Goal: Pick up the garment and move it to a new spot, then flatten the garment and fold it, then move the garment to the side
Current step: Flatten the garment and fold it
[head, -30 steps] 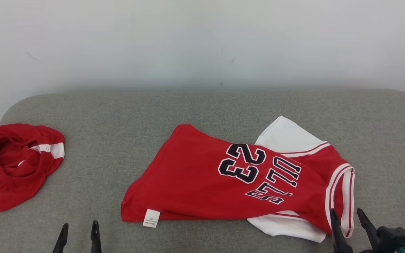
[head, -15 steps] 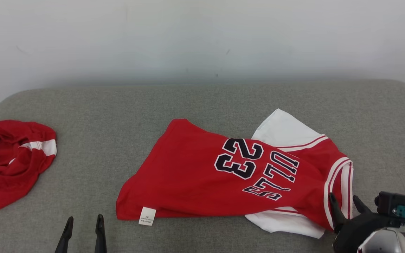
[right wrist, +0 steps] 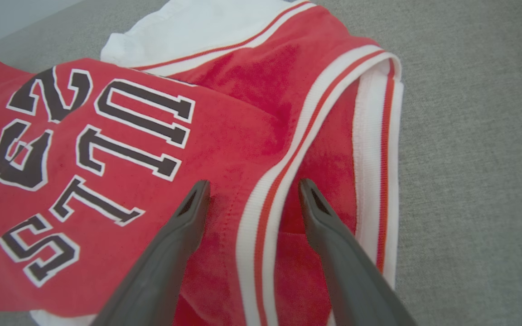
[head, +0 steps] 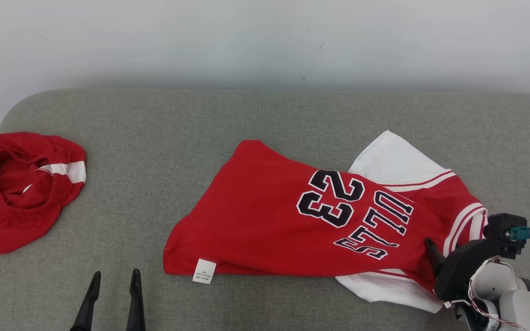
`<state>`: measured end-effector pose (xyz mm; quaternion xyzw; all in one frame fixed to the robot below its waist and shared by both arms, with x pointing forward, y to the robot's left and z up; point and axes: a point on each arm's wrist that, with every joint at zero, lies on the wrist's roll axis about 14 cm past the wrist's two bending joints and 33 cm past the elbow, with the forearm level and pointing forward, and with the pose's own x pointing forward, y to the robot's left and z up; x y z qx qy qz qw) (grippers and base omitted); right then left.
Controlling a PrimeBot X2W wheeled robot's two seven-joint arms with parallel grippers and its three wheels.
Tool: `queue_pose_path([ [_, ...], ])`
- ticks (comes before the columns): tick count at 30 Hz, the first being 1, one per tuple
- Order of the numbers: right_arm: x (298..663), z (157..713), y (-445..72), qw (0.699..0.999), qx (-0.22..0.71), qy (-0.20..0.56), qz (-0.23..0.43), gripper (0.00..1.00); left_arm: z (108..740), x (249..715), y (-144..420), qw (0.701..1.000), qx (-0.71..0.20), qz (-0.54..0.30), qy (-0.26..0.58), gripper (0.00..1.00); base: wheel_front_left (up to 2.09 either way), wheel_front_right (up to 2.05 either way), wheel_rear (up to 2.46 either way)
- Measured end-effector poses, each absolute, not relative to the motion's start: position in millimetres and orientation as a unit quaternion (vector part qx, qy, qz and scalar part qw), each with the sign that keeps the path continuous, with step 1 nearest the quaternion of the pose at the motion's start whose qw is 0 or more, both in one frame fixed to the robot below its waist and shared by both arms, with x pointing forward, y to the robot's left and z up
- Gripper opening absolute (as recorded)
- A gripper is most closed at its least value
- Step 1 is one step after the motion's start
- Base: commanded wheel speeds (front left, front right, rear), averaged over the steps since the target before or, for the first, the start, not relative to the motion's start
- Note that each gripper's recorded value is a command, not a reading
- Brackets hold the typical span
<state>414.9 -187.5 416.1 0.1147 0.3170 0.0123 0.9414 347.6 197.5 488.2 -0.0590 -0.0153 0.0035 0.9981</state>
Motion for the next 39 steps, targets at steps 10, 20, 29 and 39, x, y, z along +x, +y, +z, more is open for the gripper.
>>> queue_pose_path([
  [10,430.7,416.0,-180.2,0.948,0.107,0.3,0.019,0.0,480.4,347.0,201.9,0.998,-0.062,0.014,-0.003,1.0,0.0,0.0,0.0],
  [20,489.4,468.0,-167.9,0.97,0.078,0.225,0.044,0.0,482.7,359.1,199.7,0.998,-0.063,0.011,-0.007,1.0,0.0,0.0,0.0],
  [29,547.2,492.6,-151.0,0.978,0.039,0.191,0.076,0.0,485.4,366.4,202.4,0.998,-0.064,0.016,-0.012,1.0,0.0,0.0,0.0],
  [39,582.3,478.5,-113.3,0.977,-0.012,0.173,0.127,1.0,478.4,361.1,218.9,0.997,-0.058,0.047,0.001,1.0,0.0,0.0,0.0],
])
